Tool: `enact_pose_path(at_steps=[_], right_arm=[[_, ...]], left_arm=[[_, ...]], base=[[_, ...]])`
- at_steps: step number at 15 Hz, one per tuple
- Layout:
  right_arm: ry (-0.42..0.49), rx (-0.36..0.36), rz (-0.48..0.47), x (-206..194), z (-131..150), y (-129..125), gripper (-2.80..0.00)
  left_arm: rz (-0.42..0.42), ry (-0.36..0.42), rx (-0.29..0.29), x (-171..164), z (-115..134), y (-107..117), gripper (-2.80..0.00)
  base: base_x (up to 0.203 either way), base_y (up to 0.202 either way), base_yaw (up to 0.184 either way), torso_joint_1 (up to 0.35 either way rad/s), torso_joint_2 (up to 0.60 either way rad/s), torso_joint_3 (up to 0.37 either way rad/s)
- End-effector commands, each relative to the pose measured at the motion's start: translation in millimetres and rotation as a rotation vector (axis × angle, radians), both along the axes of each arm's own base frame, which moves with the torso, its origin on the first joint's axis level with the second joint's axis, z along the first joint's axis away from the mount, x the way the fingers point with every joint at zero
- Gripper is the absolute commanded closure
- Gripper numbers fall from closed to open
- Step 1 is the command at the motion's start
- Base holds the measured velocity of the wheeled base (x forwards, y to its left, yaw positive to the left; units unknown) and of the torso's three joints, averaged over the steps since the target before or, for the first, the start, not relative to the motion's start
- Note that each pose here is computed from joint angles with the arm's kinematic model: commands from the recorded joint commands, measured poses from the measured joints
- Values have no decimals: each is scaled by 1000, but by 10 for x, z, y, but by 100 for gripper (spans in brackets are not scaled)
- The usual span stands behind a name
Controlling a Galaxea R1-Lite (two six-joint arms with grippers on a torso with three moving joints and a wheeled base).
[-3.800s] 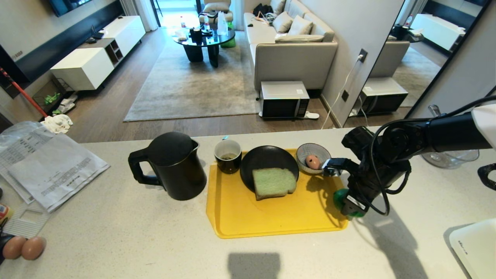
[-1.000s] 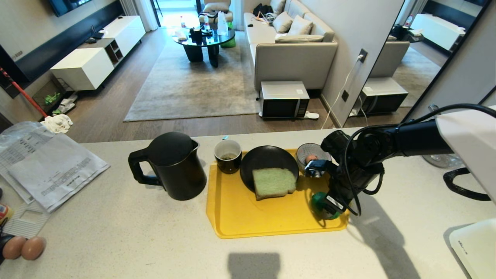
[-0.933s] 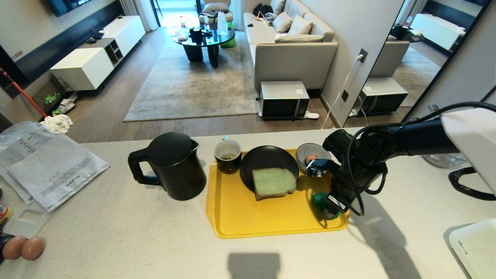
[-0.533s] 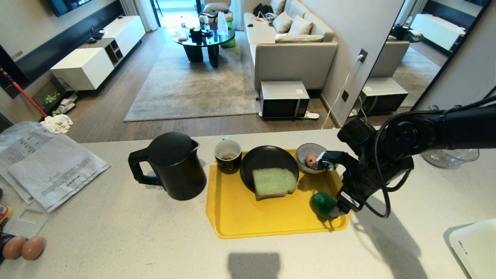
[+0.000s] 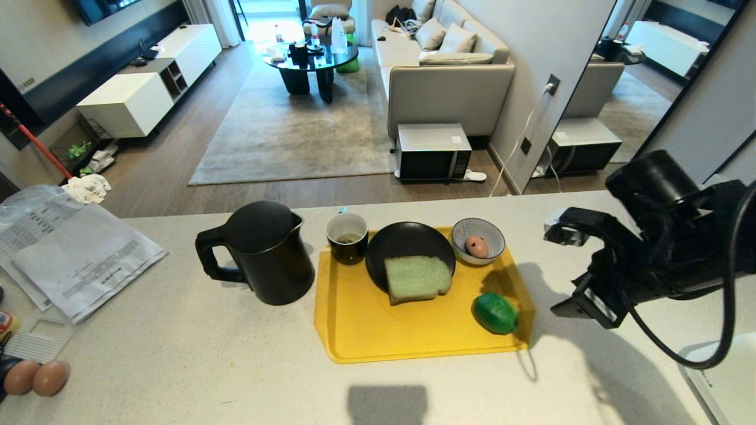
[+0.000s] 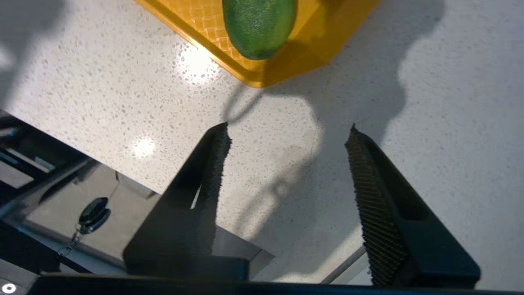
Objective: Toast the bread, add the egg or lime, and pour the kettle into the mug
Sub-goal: Pick up the kettle
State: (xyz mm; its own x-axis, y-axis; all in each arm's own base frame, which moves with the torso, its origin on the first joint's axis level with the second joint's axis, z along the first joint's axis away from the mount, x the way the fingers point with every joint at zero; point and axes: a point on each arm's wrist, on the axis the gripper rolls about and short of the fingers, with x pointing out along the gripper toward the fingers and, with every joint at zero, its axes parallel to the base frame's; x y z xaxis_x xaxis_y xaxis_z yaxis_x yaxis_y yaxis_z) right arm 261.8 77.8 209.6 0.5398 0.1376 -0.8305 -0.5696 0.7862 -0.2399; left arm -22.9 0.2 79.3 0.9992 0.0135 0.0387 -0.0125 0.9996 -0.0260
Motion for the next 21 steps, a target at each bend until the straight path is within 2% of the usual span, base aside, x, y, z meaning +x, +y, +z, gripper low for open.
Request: enact_pose_path(at_steps=[1, 6, 8, 11, 13, 15, 18, 21], right_arm=[[-110, 63, -68, -307, 303, -162, 0], [-257, 236, -286, -779, 673, -403, 0], [-321, 281, -368, -1008, 769, -525, 0], [-436, 342, -446, -1500, 832, -671, 0], [-536, 389, -478, -1840, 772, -725, 0], [-679, 429, -518, -2137, 648, -770, 0], [-952, 475, -564, -2506, 491, -810, 0], [-1202, 442, -566, -2727, 231, -827, 0]], left_arm=[[0, 11, -1, 9, -38, 0, 0], [0, 11, -1, 9, -38, 0, 0], [0, 11, -1, 9, -38, 0, 0], [0, 11, -1, 9, -38, 0, 0], [0, 11, -1, 9, -38, 0, 0], [0, 11, -1, 9, -38, 0, 0], [0, 11, -1, 9, -38, 0, 0], [0, 11, -1, 9, -38, 0, 0]], base=[[0, 0, 0, 0, 0, 0], [0, 0, 0, 0, 0, 0], [0, 0, 0, 0, 0, 0], [0, 0, 0, 0, 0, 0], [0, 0, 0, 0, 0, 0], [0, 0, 0, 0, 0, 0], [0, 0, 0, 0, 0, 0], [0, 0, 0, 0, 0, 0]])
